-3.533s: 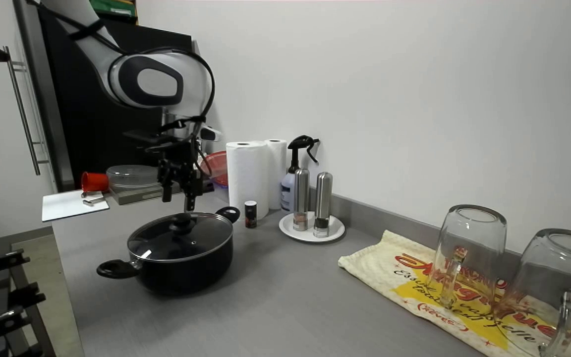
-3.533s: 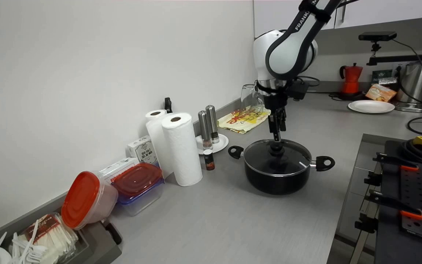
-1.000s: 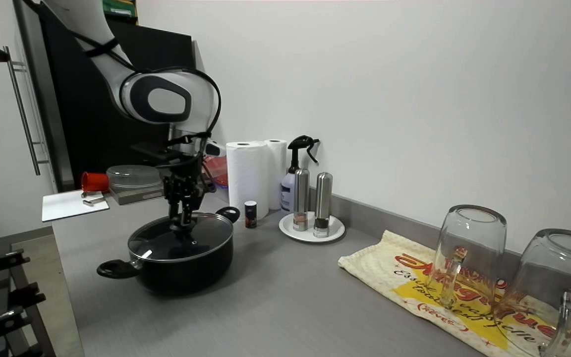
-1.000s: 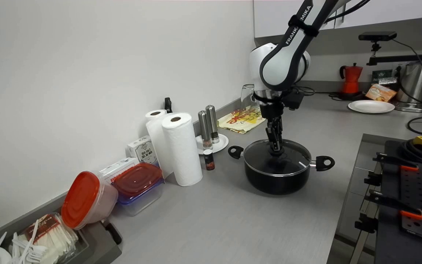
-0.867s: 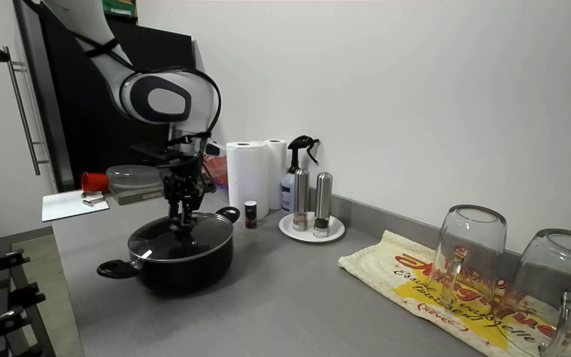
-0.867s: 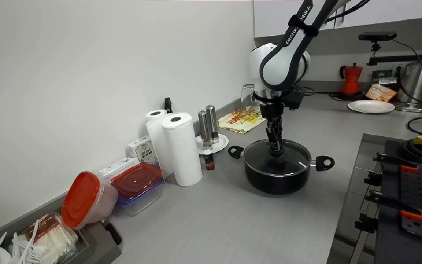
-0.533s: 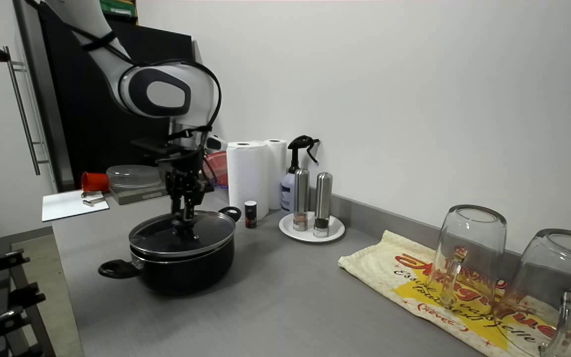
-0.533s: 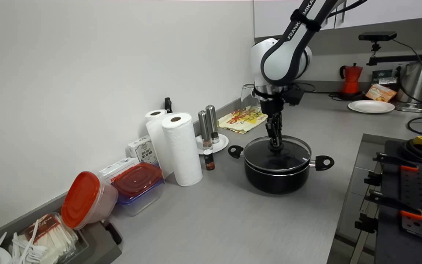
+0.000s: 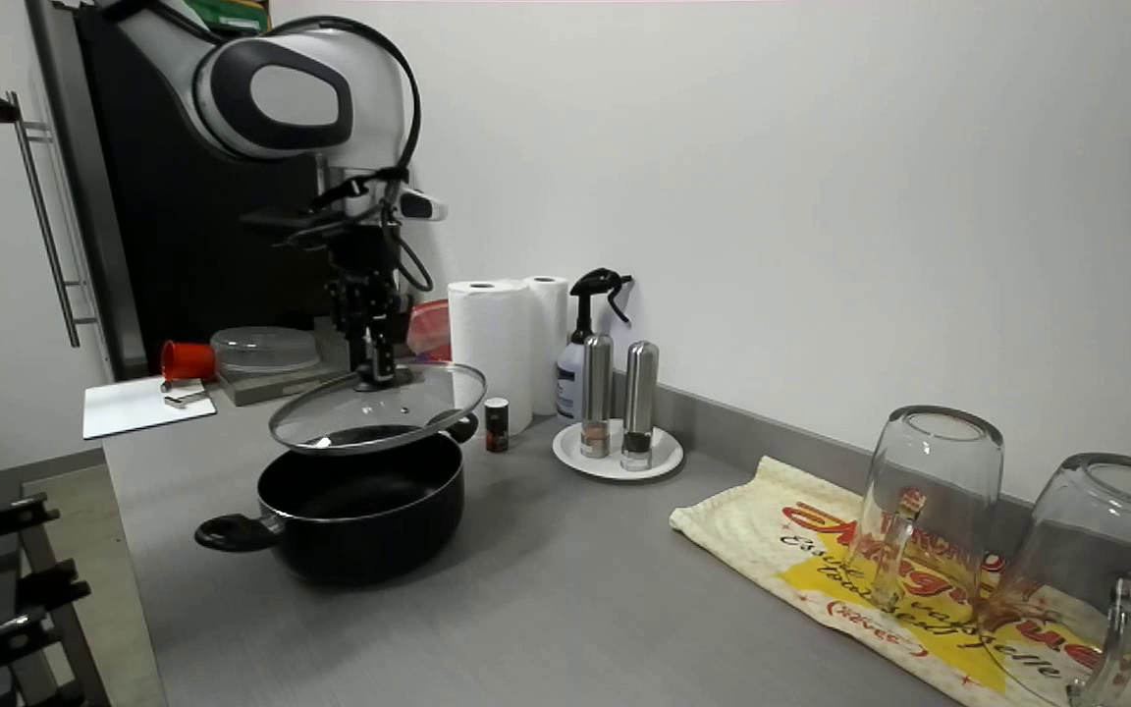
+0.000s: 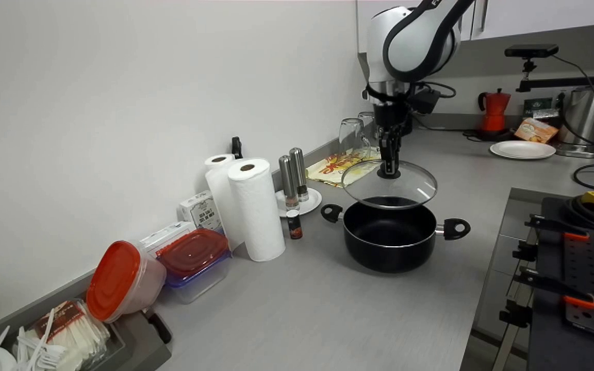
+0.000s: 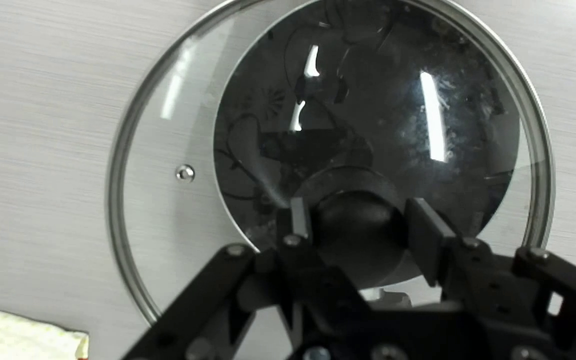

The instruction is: Take the lid off the pot and put it on the counter

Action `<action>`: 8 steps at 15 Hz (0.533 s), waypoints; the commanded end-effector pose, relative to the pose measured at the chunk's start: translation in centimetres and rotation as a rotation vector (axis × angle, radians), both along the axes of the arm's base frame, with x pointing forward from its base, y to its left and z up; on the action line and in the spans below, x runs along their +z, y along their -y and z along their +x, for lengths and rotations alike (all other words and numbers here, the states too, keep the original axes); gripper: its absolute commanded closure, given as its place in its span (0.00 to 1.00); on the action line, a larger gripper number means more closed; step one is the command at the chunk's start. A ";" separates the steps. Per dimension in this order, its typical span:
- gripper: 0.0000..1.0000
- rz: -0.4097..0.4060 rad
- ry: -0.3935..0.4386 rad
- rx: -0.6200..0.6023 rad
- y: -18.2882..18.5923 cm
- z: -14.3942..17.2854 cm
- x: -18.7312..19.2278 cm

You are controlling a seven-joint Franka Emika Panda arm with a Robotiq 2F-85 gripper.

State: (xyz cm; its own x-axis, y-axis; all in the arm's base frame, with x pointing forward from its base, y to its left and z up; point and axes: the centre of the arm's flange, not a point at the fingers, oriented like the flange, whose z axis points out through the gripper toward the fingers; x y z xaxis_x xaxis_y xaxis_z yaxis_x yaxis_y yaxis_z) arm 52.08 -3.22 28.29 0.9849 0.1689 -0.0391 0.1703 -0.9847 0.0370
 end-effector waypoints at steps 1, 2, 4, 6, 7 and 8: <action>0.76 -0.045 0.059 -0.024 2.7 -3.3 4.9; 0.76 -0.053 0.070 -0.036 3.8 -3.9 5.7; 0.76 -0.064 0.095 -0.073 6.5 -5.5 7.3; 0.76 -0.073 0.117 -0.120 9.3 -7.0 8.7; 0.76 -0.075 0.127 -0.146 10.8 -7.7 9.2; 0.76 -0.077 0.135 -0.171 12.1 -8.3 9.5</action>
